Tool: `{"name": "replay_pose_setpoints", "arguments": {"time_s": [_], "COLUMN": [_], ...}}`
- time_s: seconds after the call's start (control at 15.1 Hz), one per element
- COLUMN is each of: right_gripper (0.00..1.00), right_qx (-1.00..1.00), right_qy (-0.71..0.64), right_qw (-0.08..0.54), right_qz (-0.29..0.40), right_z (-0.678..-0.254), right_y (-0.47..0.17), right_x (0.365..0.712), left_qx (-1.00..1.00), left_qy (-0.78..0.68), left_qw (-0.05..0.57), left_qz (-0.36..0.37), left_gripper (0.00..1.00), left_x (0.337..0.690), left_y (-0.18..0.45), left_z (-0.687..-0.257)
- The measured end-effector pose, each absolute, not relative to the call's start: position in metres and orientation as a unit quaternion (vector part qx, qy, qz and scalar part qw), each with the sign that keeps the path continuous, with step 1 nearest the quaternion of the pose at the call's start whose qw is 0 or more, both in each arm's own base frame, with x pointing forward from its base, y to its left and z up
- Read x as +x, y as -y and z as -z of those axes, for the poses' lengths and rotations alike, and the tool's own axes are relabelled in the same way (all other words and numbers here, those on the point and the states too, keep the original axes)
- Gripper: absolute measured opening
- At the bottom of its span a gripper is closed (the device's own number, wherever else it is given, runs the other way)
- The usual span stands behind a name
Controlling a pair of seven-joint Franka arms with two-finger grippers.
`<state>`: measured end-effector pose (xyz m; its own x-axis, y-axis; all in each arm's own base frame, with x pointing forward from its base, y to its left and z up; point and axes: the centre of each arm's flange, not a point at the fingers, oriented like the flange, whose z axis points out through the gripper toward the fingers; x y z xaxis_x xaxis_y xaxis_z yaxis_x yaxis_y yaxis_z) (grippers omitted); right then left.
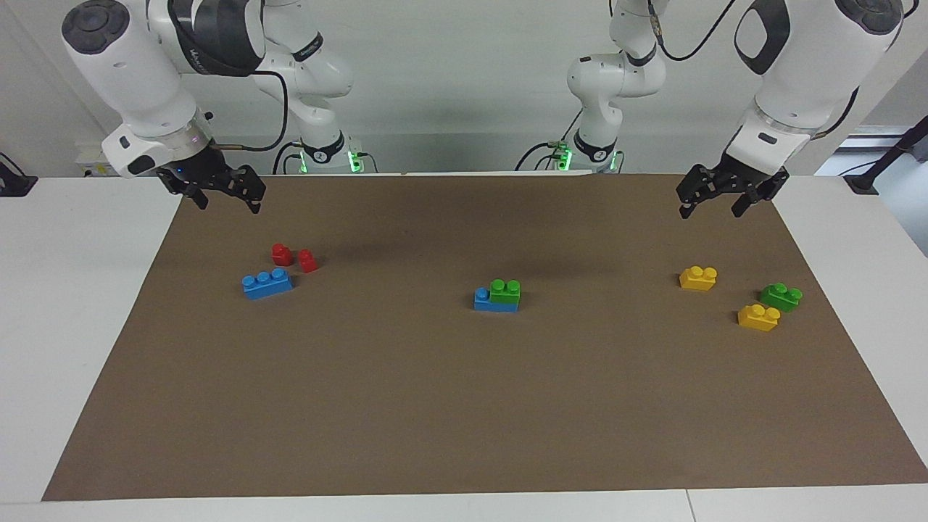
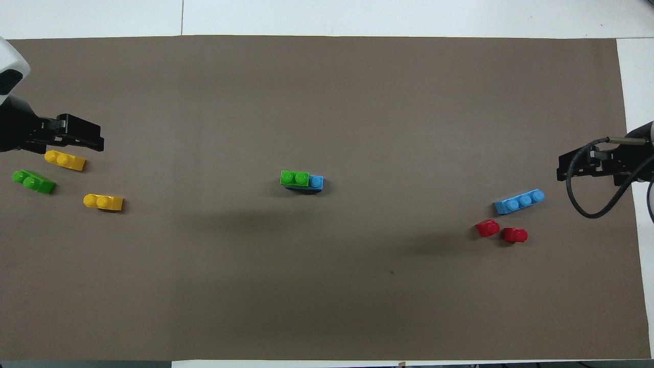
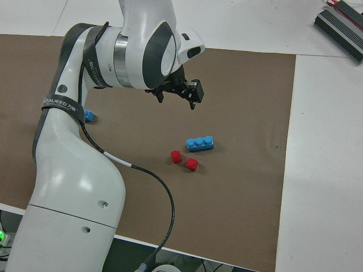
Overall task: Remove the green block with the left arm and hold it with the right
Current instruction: 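Move both grippers toward the green-and-blue brick stack in the middle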
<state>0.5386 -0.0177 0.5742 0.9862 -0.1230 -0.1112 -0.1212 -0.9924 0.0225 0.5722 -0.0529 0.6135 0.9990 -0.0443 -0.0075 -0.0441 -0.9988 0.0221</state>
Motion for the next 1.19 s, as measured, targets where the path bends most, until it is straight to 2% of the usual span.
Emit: {"name": "replay_pose_setpoints", "arguments": {"time_s": [0.6, 0.93, 1.19], "right_gripper": [1.0, 1.0, 1.0], "right_qx": [0.995, 0.977, 0.932], "right_qy": [0.079, 0.209, 0.355], "right_qw": [0.009, 0.007, -0.046], "right_qz": [0.059, 0.04, 0.048], "right_z": [-0.572, -0.558, -0.534], "right_y": [0.017, -0.012, -0.062], "right_x": [0.538, 0.544, 0.552], "left_qx": [1.0, 1.0, 1.0], "left_qy": [0.023, 0.023, -0.02], "left_qw": [0.011, 0.011, 0.012], "left_qz": [0.003, 0.003, 0.005], "left_gripper": [1.0, 1.0, 1.0], "left_x": [0.572, 0.572, 0.571], "left_y": [0.054, 0.054, 0.056], "left_z": [-0.614, -0.614, -0.613]}}
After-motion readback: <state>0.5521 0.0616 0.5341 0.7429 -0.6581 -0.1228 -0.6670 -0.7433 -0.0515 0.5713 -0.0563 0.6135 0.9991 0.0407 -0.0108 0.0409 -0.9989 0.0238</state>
